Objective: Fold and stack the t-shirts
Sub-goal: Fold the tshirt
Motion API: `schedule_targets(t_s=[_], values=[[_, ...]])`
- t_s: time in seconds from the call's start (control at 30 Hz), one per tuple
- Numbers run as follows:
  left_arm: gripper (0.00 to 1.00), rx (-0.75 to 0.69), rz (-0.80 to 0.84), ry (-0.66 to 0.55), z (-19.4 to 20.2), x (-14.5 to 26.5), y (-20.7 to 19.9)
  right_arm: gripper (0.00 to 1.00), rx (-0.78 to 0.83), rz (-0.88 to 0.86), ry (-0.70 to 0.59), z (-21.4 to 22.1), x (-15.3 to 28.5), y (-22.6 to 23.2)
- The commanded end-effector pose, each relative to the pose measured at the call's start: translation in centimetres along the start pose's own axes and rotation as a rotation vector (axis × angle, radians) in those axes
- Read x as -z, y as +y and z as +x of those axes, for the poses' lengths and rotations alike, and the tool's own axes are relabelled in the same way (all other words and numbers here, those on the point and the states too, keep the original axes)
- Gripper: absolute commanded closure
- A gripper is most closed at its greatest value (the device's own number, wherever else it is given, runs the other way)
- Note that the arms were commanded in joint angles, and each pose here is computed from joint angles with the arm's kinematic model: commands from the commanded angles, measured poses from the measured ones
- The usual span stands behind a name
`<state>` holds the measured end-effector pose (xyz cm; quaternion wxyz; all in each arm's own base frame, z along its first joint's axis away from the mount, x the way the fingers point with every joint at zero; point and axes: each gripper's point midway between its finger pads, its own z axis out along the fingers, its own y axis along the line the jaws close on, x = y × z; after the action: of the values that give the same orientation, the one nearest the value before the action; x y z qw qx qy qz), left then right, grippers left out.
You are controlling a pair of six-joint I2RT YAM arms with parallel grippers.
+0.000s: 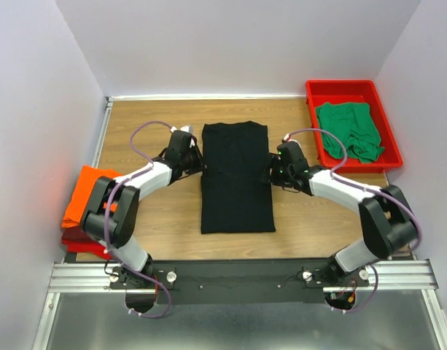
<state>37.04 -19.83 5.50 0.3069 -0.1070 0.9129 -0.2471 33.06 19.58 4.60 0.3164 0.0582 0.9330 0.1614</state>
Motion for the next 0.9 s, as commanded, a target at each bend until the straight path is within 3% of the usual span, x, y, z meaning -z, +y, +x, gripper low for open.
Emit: schedule_targets(t_s=[0.0, 0.1, 0.13, 0.33, 0.43, 0.53, 0.87], values=[[0.77, -0.078, 0.089, -0.096, -4.3, 4.4, -3.2, 0.27, 0.031, -0.002, -0.018, -1.0, 3.7, -0.4], [0.72, -0.091, 0.062, -0.079, -3.6, 6.6, -2.3, 0.25, 0.010, -0.032, 0.029, 1.4, 5.9, -1.1], [0.72, -0.094, 0.077, -0.089, -3.5, 7.8, -2.7, 0.25, -0.013, -0.118, 0.076, 2.6, 7.1, 0.2], [0.70, 0.008, -0.016, 0.026, 4.1, 10.8, 1.7, 0.30, -0.125, -0.271, 0.330, 10.1, 9.8, 0.9], [0.65, 0.062, -0.023, 0.079, 8.3, 12.2, 2.7, 0.39, -0.146, -0.232, 0.403, 12.7, 10.5, -0.6], [0.64, 0.074, 0.006, 0.140, 11.6, 13.1, 0.9, 0.39, -0.153, -0.211, 0.421, 13.6, 10.9, -1.3], [0.61, 0.105, 0.008, 0.285, 18.1, 13.5, 1.8, 0.45, -0.214, -0.193, 0.488, 16.0, 11.3, -2.1]])
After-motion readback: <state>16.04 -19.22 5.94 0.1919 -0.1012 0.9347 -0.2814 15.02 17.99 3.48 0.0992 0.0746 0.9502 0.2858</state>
